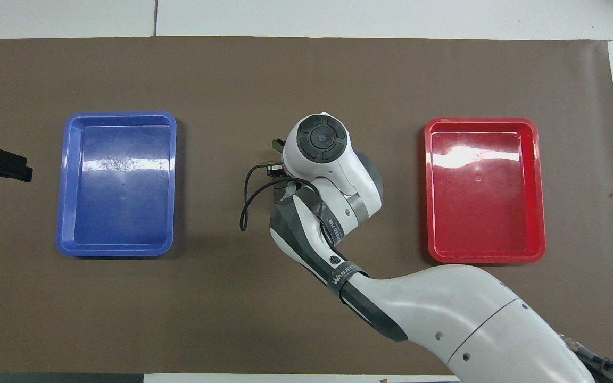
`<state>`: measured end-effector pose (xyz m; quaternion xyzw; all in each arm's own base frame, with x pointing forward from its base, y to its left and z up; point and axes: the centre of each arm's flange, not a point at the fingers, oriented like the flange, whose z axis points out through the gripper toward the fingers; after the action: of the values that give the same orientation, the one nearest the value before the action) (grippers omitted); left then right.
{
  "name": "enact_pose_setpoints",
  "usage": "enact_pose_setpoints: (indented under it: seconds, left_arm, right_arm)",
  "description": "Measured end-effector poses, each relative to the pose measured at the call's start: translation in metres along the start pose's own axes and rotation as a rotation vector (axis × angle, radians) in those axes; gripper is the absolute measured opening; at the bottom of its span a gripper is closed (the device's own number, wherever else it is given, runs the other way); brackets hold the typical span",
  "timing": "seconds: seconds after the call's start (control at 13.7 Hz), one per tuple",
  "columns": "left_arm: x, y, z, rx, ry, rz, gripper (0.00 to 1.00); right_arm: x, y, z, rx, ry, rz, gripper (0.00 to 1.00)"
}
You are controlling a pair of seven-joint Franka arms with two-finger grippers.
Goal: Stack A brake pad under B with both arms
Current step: 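Lift the curved shoe and carry it toward the flat pad with the right gripper, then lower the curved shoe onto the flat pad and open the right gripper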
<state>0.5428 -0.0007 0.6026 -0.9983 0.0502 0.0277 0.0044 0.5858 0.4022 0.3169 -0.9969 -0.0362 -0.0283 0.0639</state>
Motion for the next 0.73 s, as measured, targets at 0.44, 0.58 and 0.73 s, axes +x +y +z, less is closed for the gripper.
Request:
enact_pose_setpoints:
  seconds: [0.44,0.58,0.73]
  left_arm:
    - [0.000,0.000,0.000,0.000,0.000,0.000,1.00]
    - [0.000,0.000,0.000,0.000,0.000,0.000,1.00]
    - [0.000,0.000,0.000,0.000,0.000,0.000,1.00]
  right_arm:
    - [-0.003,-0.002,0.011,-0.006,-0.016,-0.004,0.44]
    - [-0.006,-0.003,0.014,-0.007,-0.019,-0.008,0.44]
    - [-0.008,-0.005,0.017,-0.007,-0.020,-0.011,0.44]
